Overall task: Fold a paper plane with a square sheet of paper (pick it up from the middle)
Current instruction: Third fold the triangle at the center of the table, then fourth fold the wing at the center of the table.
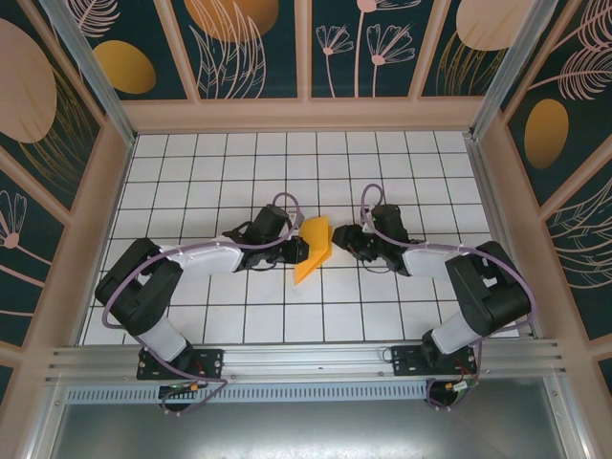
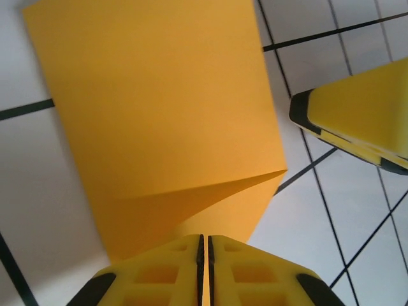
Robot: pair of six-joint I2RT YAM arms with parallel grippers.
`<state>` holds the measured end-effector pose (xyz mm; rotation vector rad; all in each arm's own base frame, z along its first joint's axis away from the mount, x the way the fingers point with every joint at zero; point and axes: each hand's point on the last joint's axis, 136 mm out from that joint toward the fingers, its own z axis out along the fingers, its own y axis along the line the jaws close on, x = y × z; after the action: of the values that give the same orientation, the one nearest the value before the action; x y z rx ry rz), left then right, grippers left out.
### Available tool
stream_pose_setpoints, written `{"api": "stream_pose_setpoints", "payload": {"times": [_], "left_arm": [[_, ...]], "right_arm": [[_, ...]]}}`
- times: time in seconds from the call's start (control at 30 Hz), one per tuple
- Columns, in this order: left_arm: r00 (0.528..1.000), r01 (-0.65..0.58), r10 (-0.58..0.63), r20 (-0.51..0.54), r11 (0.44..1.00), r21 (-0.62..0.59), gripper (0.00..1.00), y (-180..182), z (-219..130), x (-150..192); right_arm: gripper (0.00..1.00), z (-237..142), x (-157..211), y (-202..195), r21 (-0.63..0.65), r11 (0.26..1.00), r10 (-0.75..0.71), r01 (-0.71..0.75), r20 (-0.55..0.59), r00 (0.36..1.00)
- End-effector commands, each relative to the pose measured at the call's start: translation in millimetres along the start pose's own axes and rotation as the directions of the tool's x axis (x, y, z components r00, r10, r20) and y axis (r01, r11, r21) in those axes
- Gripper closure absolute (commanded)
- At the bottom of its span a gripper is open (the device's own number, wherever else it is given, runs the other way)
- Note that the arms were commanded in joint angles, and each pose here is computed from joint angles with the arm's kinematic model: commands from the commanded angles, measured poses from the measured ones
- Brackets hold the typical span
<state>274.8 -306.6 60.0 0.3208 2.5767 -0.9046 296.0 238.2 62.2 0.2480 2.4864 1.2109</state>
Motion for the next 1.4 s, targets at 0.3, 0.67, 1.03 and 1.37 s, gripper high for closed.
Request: {"api": "stream_pose_setpoints", "payload": {"times": [0.3,0.67,1.03,1.37], "left_arm": [[0.999,0.03,-0.032,-0.015,0.997,-0.07,0.85,21,0,14],[0.997,0.04,-0.035,0.071,0.996,-0.073,0.55,18,-17,12],[0.974,-0.052,0.117,0.196,0.95,-0.307,0.43,-8,-21,12],[0.965,-0.14,0.224,0.138,0.881,-0.453,0.38,-11,5,27]], "right_arm": [[0.5,31,13,31,-0.099,0.992,-0.083,0.074,-0.098,0.992],[0.76,65,-12,23,-0.047,0.991,-0.13,0.124,-0.166,0.978],[0.87,65,-9,23,-0.054,0.993,-0.112,0.104,-0.195,0.974],[0.85,63,-13,34,-0.076,0.993,-0.104,0.09,-0.2,0.974]]}}
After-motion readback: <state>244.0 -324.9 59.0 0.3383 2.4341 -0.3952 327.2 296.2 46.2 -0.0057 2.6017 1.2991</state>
